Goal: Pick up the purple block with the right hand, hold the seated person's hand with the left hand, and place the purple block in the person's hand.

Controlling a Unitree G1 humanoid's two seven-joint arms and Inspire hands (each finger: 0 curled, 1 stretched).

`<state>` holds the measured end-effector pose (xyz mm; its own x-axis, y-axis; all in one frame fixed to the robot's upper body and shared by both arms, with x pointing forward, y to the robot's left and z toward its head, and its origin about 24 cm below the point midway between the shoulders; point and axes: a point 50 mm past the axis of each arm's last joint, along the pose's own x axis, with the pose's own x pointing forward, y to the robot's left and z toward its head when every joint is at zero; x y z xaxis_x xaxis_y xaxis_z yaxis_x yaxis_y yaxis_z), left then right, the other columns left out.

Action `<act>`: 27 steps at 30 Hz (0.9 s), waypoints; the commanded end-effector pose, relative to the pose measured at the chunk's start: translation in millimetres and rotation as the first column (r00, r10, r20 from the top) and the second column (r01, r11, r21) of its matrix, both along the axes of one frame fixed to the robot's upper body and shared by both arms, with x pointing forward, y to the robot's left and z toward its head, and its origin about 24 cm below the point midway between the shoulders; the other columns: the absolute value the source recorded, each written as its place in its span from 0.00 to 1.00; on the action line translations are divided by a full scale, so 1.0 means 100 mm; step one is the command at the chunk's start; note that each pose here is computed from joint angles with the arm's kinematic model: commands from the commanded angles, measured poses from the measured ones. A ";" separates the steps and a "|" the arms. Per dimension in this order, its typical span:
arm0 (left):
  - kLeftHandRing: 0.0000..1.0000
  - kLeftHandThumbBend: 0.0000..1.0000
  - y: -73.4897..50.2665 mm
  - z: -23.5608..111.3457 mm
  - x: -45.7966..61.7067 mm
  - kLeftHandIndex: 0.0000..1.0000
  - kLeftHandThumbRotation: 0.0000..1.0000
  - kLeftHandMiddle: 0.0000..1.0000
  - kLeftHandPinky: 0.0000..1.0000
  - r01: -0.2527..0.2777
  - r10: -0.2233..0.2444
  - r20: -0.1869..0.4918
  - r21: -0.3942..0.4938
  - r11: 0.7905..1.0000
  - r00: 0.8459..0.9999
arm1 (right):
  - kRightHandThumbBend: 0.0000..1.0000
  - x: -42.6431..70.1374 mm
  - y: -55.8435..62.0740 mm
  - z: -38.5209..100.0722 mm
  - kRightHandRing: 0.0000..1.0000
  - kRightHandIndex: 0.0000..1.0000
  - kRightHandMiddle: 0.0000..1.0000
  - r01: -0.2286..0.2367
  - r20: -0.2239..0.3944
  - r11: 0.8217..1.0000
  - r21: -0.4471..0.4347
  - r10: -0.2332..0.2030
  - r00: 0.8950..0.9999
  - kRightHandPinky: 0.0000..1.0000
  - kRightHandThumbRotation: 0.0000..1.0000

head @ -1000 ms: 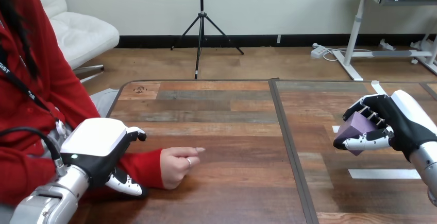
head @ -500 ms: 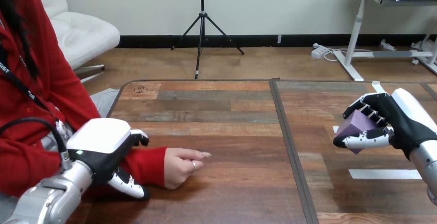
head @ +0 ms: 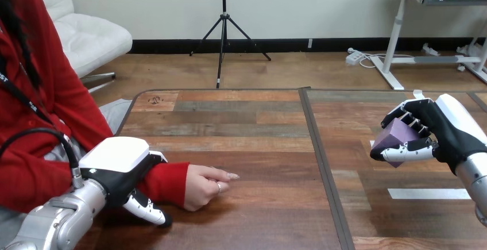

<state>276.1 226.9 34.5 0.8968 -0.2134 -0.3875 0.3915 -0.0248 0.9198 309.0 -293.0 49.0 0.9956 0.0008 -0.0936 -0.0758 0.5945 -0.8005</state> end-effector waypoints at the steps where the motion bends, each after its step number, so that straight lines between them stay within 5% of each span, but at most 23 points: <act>1: 0.73 1.00 -0.06 0.17 0.17 0.74 0.39 0.74 0.69 0.033 -0.033 0.067 -0.006 0.999 0.997 | 0.67 0.12 0.03 0.28 0.42 0.50 0.46 -0.009 0.120 1.000 0.013 0.008 0.993 0.40 0.00; 17: 0.68 0.99 -0.14 0.10 0.19 0.68 0.30 0.70 0.64 0.054 -0.054 0.041 -0.012 0.998 0.998 | 0.66 0.13 0.04 0.30 0.42 0.50 0.47 -0.009 0.118 1.000 0.018 0.007 0.993 0.40 0.00; 27: 0.61 0.95 -0.21 0.02 0.19 0.64 0.20 0.64 0.53 0.062 -0.063 0.093 0.009 0.998 0.994 | 0.66 0.13 0.05 0.31 0.43 0.50 0.47 -0.009 0.119 1.000 0.019 0.007 0.993 0.41 0.00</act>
<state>286.0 213.8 34.3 0.9041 -0.2564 -0.3418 0.3452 -0.0329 0.9379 311.3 -290.3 53.8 0.9969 0.0051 -0.0786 -0.0663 0.5930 -0.8025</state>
